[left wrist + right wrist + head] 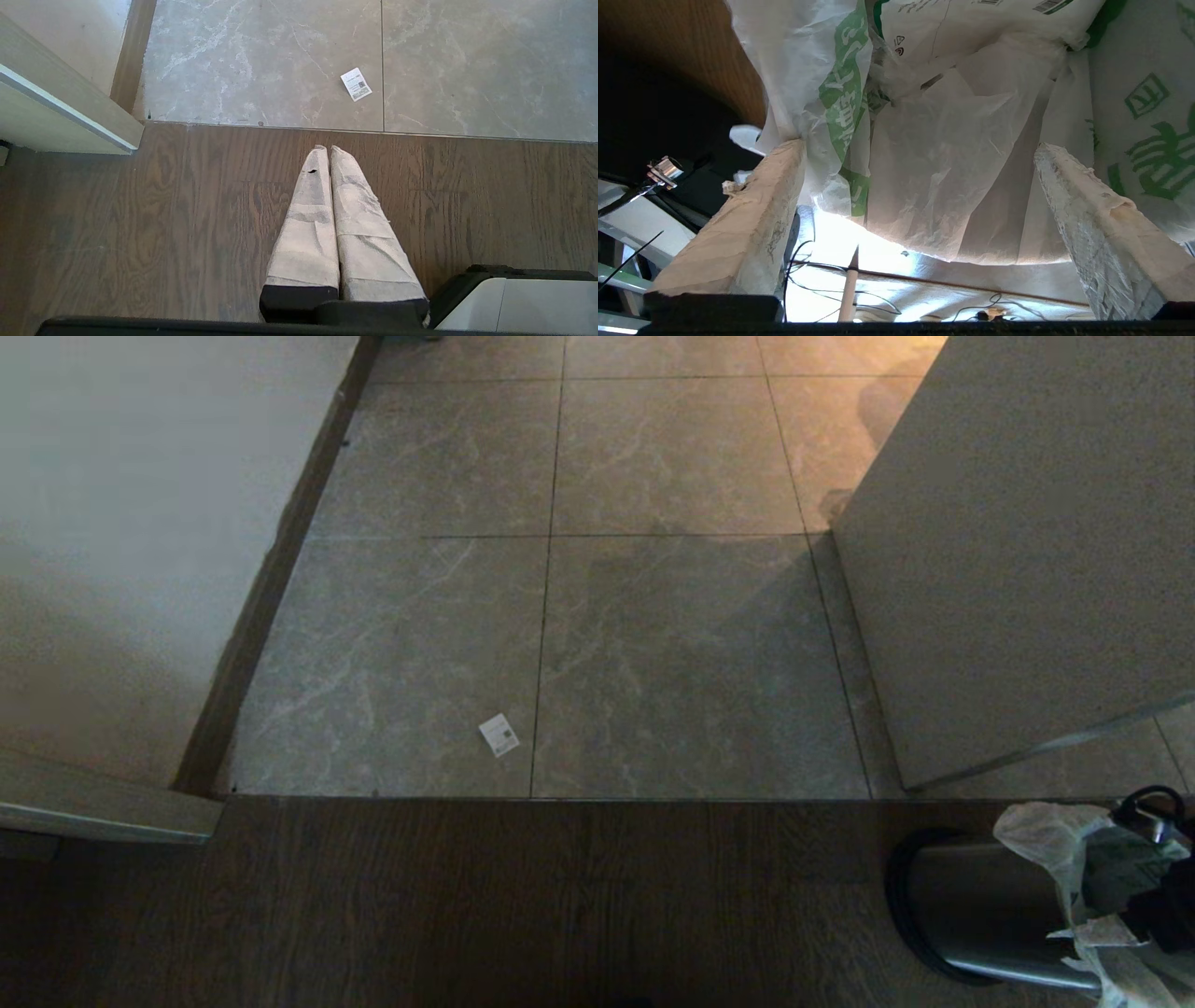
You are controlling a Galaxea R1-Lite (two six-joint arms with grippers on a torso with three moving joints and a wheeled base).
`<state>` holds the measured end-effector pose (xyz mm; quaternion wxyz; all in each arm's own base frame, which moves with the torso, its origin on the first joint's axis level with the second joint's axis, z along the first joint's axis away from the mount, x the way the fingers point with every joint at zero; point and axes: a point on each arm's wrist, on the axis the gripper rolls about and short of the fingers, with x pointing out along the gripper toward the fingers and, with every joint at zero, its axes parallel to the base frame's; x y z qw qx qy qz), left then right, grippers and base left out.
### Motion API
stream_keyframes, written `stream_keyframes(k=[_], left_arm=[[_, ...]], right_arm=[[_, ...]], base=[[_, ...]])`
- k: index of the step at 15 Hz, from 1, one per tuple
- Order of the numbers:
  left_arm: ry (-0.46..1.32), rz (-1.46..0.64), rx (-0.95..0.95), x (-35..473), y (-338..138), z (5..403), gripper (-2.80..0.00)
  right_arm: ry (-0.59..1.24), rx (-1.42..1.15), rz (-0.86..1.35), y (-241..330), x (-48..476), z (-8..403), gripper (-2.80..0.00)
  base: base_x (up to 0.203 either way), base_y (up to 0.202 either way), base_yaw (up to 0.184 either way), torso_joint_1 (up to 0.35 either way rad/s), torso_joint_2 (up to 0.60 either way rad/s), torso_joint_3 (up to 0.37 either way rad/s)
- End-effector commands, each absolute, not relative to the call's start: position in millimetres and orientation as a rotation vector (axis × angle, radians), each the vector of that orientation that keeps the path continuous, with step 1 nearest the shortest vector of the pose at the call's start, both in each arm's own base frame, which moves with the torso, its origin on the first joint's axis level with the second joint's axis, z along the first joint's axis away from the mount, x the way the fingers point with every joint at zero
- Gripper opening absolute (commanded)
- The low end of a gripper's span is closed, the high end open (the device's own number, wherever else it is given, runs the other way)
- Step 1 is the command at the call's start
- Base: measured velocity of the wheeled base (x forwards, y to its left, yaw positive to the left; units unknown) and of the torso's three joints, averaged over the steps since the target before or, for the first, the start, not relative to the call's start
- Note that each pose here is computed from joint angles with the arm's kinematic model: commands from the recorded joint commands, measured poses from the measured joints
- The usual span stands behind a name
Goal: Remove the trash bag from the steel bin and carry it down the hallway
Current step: Pick up the trash bag
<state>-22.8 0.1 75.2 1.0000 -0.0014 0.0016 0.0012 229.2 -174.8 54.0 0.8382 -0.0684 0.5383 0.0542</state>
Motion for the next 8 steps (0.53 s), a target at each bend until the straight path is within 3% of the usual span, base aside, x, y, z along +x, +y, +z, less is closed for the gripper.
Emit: stream_keyframes(k=[1,8], left_arm=[[0.003,0.003,-0.003,-23,0,75,-2.80],[0.003,0.003,-0.003,-23,0,75,-2.80]], right_arm=[[1.153,-0.134,0.128,-177,232,47,0.00],[1.145,-0.144,0.121,-192,250,33,0.00]], base=[[0.000,0.000,0.000,0.000,0.00,0.000],[0.000,0.000,0.000,0.000,0.00,0.000]])
